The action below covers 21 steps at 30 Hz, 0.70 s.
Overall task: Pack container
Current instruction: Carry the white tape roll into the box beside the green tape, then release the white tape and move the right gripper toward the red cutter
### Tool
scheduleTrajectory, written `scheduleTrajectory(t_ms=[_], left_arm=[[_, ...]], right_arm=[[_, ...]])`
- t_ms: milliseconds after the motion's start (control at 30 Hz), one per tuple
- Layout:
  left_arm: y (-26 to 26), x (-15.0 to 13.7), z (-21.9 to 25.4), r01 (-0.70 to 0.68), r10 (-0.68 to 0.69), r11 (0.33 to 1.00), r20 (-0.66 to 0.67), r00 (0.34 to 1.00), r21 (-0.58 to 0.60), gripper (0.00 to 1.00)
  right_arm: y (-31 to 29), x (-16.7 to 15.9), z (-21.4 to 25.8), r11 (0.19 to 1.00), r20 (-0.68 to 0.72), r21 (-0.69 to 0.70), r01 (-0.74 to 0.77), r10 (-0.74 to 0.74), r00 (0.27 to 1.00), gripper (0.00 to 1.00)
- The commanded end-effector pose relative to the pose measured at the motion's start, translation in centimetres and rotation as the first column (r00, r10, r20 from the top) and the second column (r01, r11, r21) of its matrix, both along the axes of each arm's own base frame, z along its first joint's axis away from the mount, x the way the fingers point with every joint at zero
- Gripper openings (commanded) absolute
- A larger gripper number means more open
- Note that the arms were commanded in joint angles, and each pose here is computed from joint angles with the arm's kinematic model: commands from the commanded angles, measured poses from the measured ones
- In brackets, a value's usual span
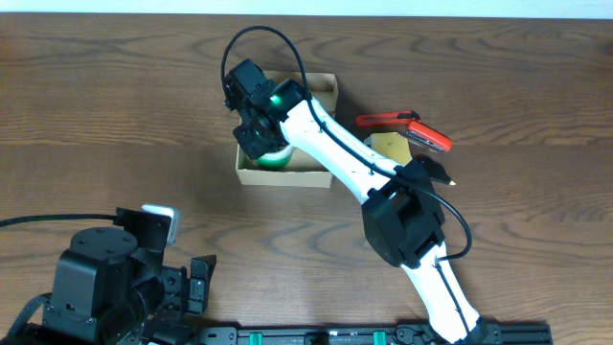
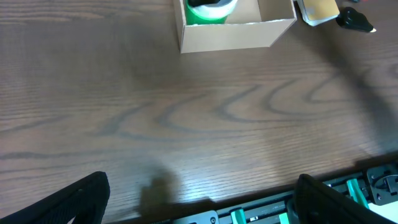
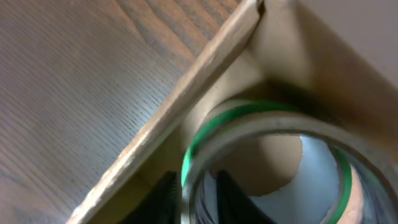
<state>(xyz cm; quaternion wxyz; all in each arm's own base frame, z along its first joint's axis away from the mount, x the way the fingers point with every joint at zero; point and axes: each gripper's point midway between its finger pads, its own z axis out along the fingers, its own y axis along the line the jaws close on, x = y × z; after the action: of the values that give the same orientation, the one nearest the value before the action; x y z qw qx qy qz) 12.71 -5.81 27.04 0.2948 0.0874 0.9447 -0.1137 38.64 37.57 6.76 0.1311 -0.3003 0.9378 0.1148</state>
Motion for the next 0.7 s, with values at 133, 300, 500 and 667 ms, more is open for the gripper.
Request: scheduleTrajectory(t_ms=[133,300,500,667], left_arm=[[-0.1,-0.1,-0.1,0.000,0.000,1.000,-0.008,1.000,-0.003,0.95],[0.0,-0.1,-0.1,0.000,0.000,1.000,-0.008,1.000,-0.002,0.95],[-0.1,-0.1,-0.1,0.000,0.000,1.000,-0.008,1.000,-0.003,0.95],[-0.1,-0.1,-0.1,0.000,0.000,1.000,-0.008,1.000,-0.003,0.95]], right_arm=[[0.4,-0.4,-0.6,1.000,-0.008,-0.003,-0.002,0.002,1.000,0.40],[0.5,-0.2,-0.5,1.000,-0.002,0.003,-0.002,0.002,1.000,0.42],[0.5,-0.1,1.4,0.999,0.013,0.035,-0.002,0.001,1.000,0.52],[-0.7,0.5,7.0,0.995,0.081,0.095,0.014,-0.022,0.996,0.55]])
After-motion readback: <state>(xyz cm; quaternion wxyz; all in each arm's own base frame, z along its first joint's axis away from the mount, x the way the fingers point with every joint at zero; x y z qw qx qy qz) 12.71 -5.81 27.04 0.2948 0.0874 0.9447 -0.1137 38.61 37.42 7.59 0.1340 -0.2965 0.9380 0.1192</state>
